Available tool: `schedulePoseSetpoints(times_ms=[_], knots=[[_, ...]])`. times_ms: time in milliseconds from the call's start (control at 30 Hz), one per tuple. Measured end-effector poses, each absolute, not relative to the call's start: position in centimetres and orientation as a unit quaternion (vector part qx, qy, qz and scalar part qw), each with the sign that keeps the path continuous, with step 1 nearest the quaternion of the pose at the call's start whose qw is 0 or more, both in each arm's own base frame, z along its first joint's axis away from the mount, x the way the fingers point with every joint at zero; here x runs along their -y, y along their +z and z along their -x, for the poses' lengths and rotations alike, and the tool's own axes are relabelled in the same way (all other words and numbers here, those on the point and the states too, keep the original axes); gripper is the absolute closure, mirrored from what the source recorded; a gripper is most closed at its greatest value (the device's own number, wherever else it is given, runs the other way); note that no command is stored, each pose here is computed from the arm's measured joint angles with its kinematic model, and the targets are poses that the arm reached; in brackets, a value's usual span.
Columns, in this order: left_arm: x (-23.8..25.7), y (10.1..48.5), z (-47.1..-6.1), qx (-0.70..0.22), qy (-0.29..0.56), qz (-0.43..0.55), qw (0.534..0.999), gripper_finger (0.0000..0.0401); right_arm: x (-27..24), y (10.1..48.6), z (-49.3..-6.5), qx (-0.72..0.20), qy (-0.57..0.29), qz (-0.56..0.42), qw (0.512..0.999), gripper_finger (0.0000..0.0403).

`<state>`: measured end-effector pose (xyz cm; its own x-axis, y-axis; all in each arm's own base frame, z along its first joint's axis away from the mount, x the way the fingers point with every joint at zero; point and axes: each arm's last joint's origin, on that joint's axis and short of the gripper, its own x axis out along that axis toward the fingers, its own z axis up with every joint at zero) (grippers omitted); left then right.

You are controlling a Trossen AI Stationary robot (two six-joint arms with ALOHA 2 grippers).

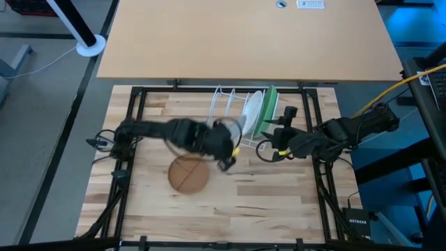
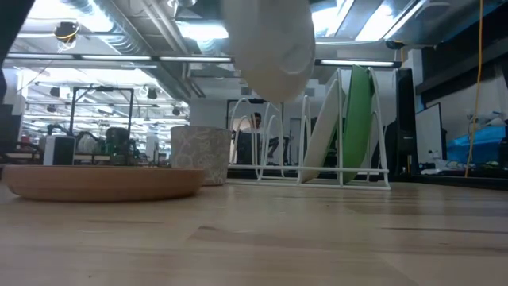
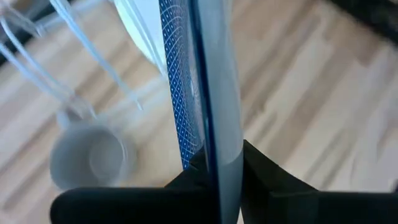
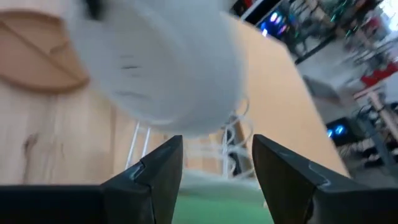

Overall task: Sort dishes
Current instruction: Put the blue plate in the dish rack

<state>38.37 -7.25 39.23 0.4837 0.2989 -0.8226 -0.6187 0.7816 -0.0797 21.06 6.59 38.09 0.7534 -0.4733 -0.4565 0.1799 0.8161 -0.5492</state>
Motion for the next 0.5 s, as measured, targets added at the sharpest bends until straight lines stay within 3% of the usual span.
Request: schedulePoseSetpoints(times_ms=[267,500], knots=[[-0.8,39.9,-40.2,-0.372,0.318,0.196,0.85,0.038,-6.2,35.6,-19.7,-0.389,-0.177,0.202,0.881,0.0205],[-4.5,40.1,-40.3,-0.349,0.345,0.209,0.846,0.038,-6.3,32.8,-19.7,-0.433,-0.162,0.205,0.862,0.0205]])
